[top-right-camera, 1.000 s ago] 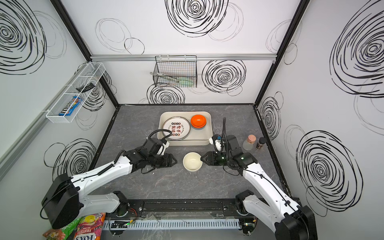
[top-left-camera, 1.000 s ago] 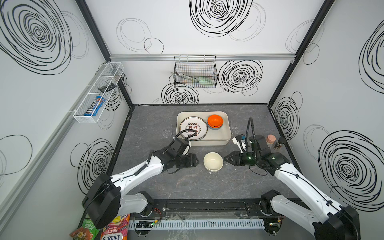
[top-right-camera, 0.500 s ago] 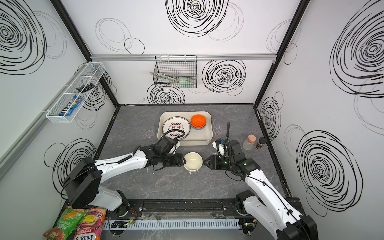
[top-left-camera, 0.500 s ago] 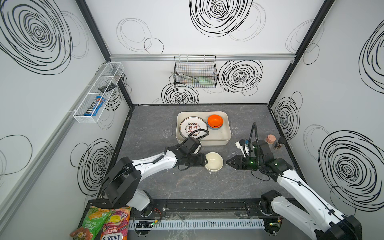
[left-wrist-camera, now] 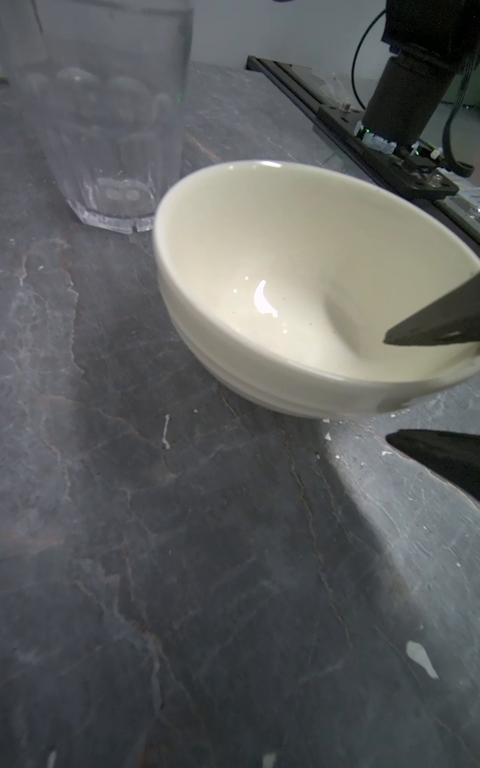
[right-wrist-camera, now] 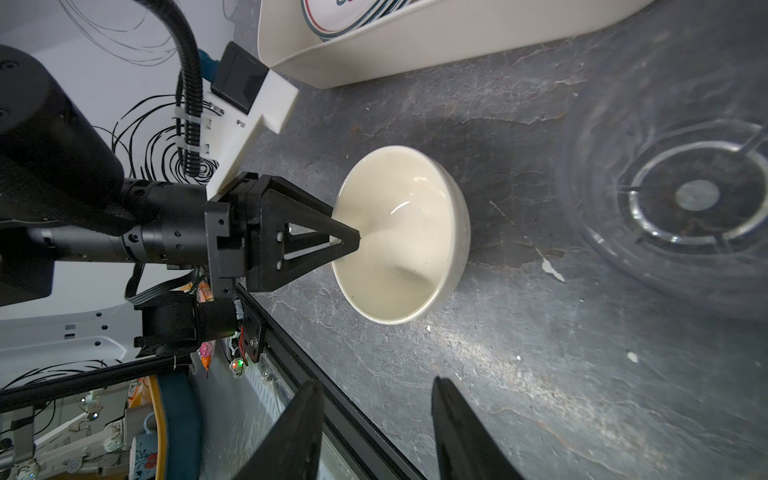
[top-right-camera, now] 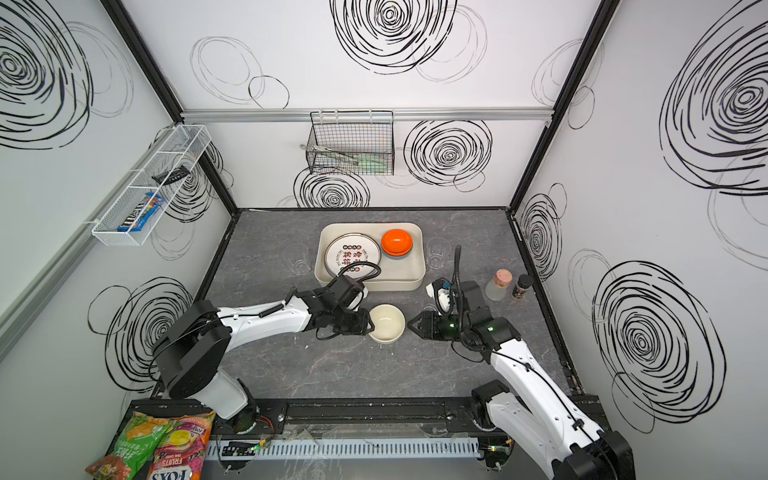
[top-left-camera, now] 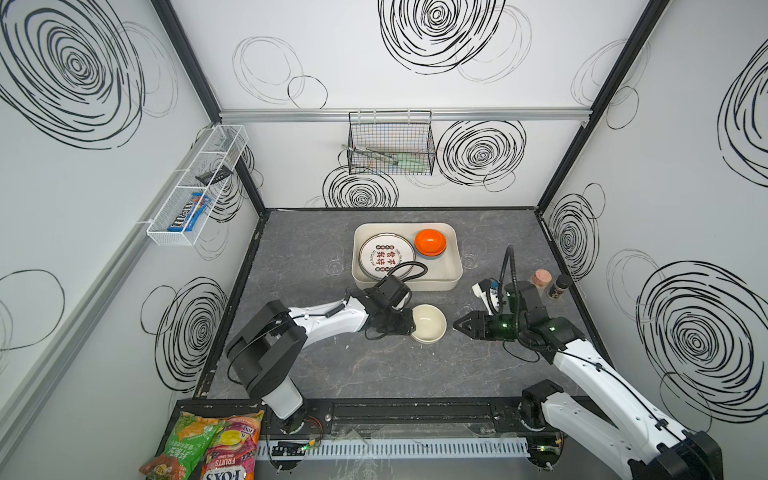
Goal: Place the mixed dishes into the plastic bin
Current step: 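Pinch the cream bowl rim with the left gripper while the right approaches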
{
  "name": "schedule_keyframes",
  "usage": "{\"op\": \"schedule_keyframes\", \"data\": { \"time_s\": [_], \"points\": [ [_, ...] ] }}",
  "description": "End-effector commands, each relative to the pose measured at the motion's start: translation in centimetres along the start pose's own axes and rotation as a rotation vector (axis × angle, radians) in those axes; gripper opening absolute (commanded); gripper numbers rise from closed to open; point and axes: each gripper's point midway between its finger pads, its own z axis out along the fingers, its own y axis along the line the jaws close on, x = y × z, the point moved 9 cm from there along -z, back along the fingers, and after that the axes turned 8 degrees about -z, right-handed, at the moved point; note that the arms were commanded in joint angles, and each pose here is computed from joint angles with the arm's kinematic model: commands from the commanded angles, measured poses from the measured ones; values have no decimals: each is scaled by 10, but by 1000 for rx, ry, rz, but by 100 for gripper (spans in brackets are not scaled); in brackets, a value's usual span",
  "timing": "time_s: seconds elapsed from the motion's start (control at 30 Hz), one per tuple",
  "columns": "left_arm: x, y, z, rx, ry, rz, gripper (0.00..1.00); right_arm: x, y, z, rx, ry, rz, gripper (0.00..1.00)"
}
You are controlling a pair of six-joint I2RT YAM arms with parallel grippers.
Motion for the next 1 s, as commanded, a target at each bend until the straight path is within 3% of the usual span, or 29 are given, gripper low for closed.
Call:
{"op": "schedule_keyframes", "data": {
  "time_s": [0.0,0.27,0.53,0.97],
  "points": [
    [-6,-10,0,27,-23,32,32,0,0,-1,-8,-8,-4,47],
    [-4,-8,-1,23,-23,35,15,0,-2,0,-6,-8,-1,48],
    [-2,-5,-13,29,-40,32,6,-2,-2,-1,5,-12,6,48],
    [-11,1,-60,20,-144,34,4,-24,6,-7,58,-41,0,53]
  ]
}}
